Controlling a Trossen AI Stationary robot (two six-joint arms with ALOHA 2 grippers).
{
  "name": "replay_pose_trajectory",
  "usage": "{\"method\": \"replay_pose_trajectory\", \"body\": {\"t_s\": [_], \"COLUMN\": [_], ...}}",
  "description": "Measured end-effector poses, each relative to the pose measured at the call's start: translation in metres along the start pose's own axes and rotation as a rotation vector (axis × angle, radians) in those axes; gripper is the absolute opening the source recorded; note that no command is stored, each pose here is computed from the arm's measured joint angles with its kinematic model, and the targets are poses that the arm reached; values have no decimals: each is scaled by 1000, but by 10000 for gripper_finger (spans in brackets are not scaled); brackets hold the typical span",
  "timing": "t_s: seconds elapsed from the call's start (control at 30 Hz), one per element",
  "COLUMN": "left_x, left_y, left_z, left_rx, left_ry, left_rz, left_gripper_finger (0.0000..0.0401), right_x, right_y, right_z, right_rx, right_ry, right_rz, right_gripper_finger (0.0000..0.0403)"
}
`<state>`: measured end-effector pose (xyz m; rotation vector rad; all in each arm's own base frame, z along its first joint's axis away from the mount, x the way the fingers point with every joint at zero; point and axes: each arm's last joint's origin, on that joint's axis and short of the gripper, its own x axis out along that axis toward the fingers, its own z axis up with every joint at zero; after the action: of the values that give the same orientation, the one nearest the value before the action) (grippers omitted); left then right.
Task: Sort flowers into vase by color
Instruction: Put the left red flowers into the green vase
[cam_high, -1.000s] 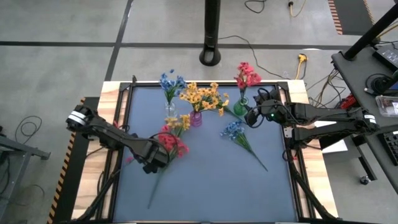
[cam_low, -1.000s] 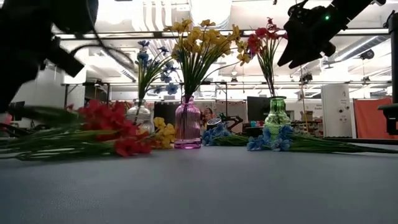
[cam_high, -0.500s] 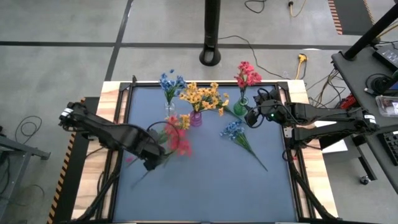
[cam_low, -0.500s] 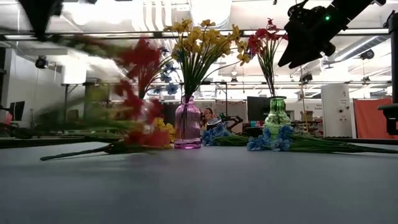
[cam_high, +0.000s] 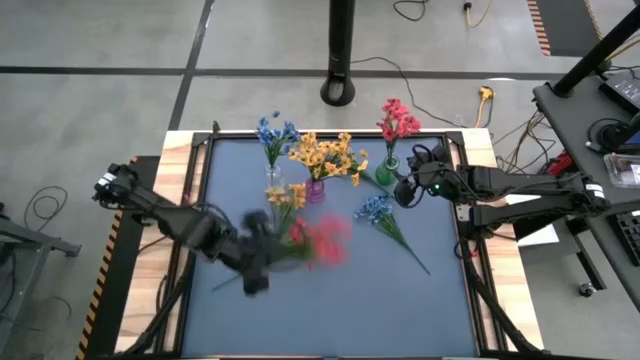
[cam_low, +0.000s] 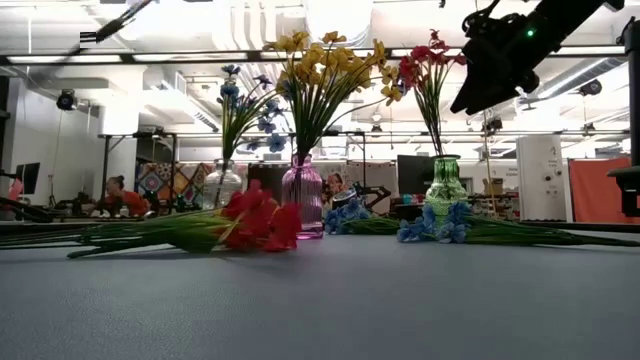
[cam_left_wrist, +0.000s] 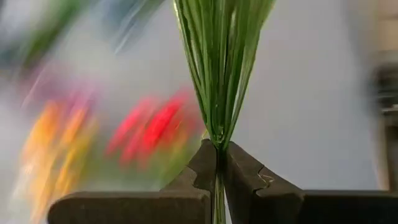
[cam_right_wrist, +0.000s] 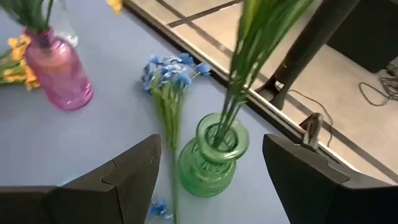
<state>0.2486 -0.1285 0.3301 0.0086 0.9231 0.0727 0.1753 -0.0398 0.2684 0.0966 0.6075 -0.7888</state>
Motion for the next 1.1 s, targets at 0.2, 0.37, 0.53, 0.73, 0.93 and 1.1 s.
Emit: {"method": "replay_pose_trajectory", "body": {"t_s": [0.2,0.37,0.53,0.73,0.93,1.1], "left_x": [40,75,89,99,103,112], "left_y": [-10,12,32,45,49,48], "left_z": [3,1,-4,-18,-25,-25], "left_rx": [282,295,250,214,183,177], "left_ry": [-322,-548,-776,-855,-913,-932], "left_rz": [-59,-44,-79,-46,-19,23], "left_gripper_finger": [0,0,0,0,0,0], "right_x": [-6,-16,-31,-46,-46,-33], "right_y": [12,29,47,84,122,149], "right_z": [-6,-8,-10,-12,-1,0], "right_rx": [-45,-78,-115,-199,-211,-231], "right_ry": [4,-33,-89,-280,-487,-621], "right_rz": [99,232,350,557,767,776], "right_gripper_finger": [270,272,266,260,266,279]}}
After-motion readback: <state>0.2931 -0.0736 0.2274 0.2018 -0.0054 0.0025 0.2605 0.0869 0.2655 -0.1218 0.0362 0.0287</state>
